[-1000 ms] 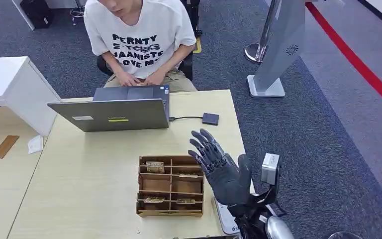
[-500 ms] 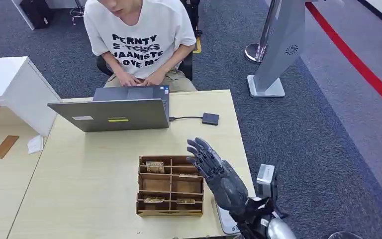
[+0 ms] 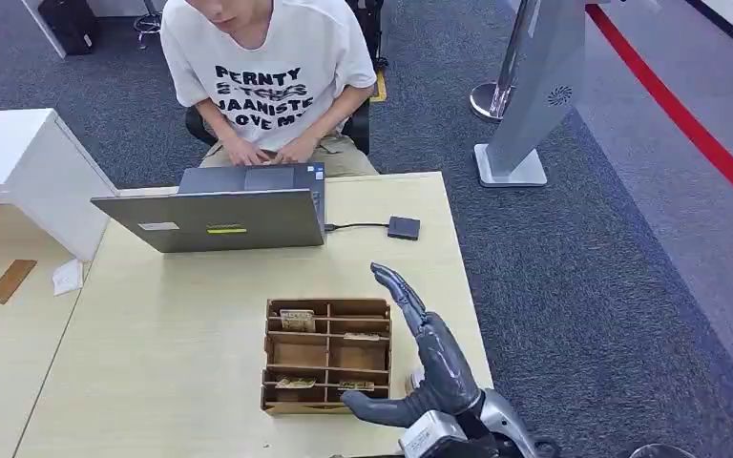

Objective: Pass the card to the sensor for recognition and then transmit it.

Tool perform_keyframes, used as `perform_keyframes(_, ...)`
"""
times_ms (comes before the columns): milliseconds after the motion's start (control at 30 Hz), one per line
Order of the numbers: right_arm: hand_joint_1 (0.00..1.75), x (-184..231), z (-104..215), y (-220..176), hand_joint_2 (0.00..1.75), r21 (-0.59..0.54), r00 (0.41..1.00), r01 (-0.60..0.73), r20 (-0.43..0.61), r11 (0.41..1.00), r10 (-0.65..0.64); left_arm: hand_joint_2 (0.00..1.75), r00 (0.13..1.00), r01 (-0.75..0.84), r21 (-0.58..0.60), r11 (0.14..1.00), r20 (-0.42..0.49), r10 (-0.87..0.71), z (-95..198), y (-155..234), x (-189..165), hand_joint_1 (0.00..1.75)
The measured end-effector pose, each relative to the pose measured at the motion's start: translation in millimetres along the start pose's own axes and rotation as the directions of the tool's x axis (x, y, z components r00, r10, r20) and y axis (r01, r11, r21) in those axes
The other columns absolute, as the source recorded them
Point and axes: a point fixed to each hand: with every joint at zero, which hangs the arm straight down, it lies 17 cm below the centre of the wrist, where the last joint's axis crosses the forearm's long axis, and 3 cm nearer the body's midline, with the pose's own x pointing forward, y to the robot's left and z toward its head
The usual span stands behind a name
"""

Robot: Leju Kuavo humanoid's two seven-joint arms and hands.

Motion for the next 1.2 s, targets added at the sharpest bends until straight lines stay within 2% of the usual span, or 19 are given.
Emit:
perform_keyframes(133,0.0,3.9,1.4,5.6,1.75,0.001,0.999,-0.051,0.014,0.999,0.051,0.0,1.0,0.001,0.002,1.0,0.0,-0.001,-0.1,0.5,0.0,0.0)
perform_keyframes(633,0.0,7.8,3.7,14.3,1.75,0.025,0.998,-0.052,0.027,0.998,0.051,0.0,1.0,0.001,0.003,1.0,0.0,-0.001,-0.1,0.5,0.0,0.0)
perform_keyframes(733,0.0,8.3,3.8,13.7,1.75,0.018,0.996,-0.088,0.033,0.996,0.087,0.0,1.0,0.001,0.002,1.0,0.0,-0.001,-0.1,0.3,0.1,0.0)
perform_keyframes(767,0.07,8.4,3.6,13.8,1.75,0.016,0.994,-0.107,0.035,0.994,0.106,0.0,1.0,0.001,0.002,1.0,0.0,-0.001,-0.1,0.3,0.1,0.0)
perform_keyframes(800,0.68,9.1,3.6,14.3,1.75,0.015,0.991,-0.126,0.04,0.992,0.125,0.0,1.0,0.001,0.002,1.0,0.0,-0.001,-0.1,0.3,0.1,0.0)
perform_keyframes(833,1.36,9.1,3.6,15.1,1.75,0.014,0.988,-0.147,0.044,0.989,0.146,0.0,1.0,0.001,0.002,1.0,0.0,-0.001,0.0,0.2,0.1,0.0)
perform_keyframes(867,1.68,9.0,3.6,16.3,1.75,0.014,0.985,-0.167,0.047,0.986,0.167,0.0,1.0,0.001,0.002,1.0,0.0,-0.001,0.0,0.2,0.0,0.0)
perform_keyframes(933,1.75,8.4,3.9,20.0,1.75,0.018,0.978,-0.202,0.054,0.979,0.201,0.0,1.0,0.001,0.002,1.0,-0.001,-0.001,0.0,0.2,0.0,0.0)
perform_keyframes(1067,1.75,3.7,3.6,24.6,1.75,0.028,0.961,-0.272,0.055,0.962,0.27,0.0,1.0,0.0,0.002,1.0,-0.005,0.0,0.0,0.2,-0.6,0.0)
perform_keyframes(1200,1.75,-8.5,3.2,21.4,1.75,0.011,0.901,-0.432,0.044,0.902,0.431,0.0,1.0,-0.002,0.001,1.0,-0.008,0.002,0.1,-0.2,-0.5,0.0)
